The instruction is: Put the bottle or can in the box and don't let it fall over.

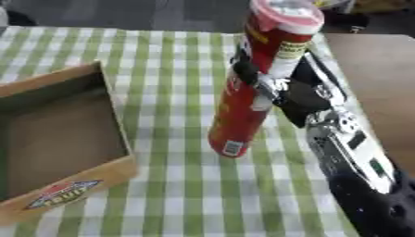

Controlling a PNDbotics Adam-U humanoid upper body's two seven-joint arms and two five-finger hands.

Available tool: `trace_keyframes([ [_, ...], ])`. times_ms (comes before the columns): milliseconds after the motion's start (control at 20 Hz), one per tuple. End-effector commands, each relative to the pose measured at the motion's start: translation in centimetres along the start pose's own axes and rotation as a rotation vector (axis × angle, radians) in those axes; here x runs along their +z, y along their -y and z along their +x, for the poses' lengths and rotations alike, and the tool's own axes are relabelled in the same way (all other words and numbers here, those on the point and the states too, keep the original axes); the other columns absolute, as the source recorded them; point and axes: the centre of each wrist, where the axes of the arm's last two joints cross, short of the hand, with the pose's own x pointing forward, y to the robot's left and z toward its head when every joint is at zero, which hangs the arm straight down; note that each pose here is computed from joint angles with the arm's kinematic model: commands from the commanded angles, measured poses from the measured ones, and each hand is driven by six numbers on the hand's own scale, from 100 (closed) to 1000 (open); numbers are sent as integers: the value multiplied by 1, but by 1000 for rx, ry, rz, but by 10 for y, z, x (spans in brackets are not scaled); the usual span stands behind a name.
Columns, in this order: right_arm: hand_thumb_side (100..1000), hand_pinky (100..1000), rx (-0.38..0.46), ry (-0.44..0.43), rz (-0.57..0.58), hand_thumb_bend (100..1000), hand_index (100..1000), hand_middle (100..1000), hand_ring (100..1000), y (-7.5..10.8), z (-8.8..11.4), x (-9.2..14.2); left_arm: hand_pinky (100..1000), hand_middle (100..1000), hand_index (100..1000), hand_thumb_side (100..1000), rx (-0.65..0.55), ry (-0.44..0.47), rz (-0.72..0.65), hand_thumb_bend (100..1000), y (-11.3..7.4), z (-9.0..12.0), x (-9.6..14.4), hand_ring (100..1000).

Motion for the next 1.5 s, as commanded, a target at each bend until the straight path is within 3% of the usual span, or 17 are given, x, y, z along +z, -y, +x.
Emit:
trace_keyframes([
  [50, 100, 422, 60, 51, 95, 381, 496, 439, 439, -4, 27, -14, 831, 800, 857, 422, -20, 25, -12, 518, -5, 7, -4, 912],
  [300, 100, 428, 89, 64, 196, 398, 500, 444, 444, -18, 49, -38, 832, 800, 857, 422, -13, 25, -22, 518, -2, 7, -5, 911],
  [750, 100, 445, 190, 52, 256, 464, 508, 453, 453, -48, 67, -87, 832, 799, 857, 422, 22, 38, -44, 520, 6, 10, -9, 910],
  [1150, 100, 463, 266, 51, 263, 478, 519, 462, 462, -67, 54, -116, 832, 798, 857, 420, 44, 41, -39, 524, 9, 10, -13, 909],
  [1500, 100, 464, 277, 14, 247, 471, 519, 463, 462, -81, 38, -129, 833, 799, 858, 425, 72, 17, -25, 520, 12, 4, -19, 910],
])
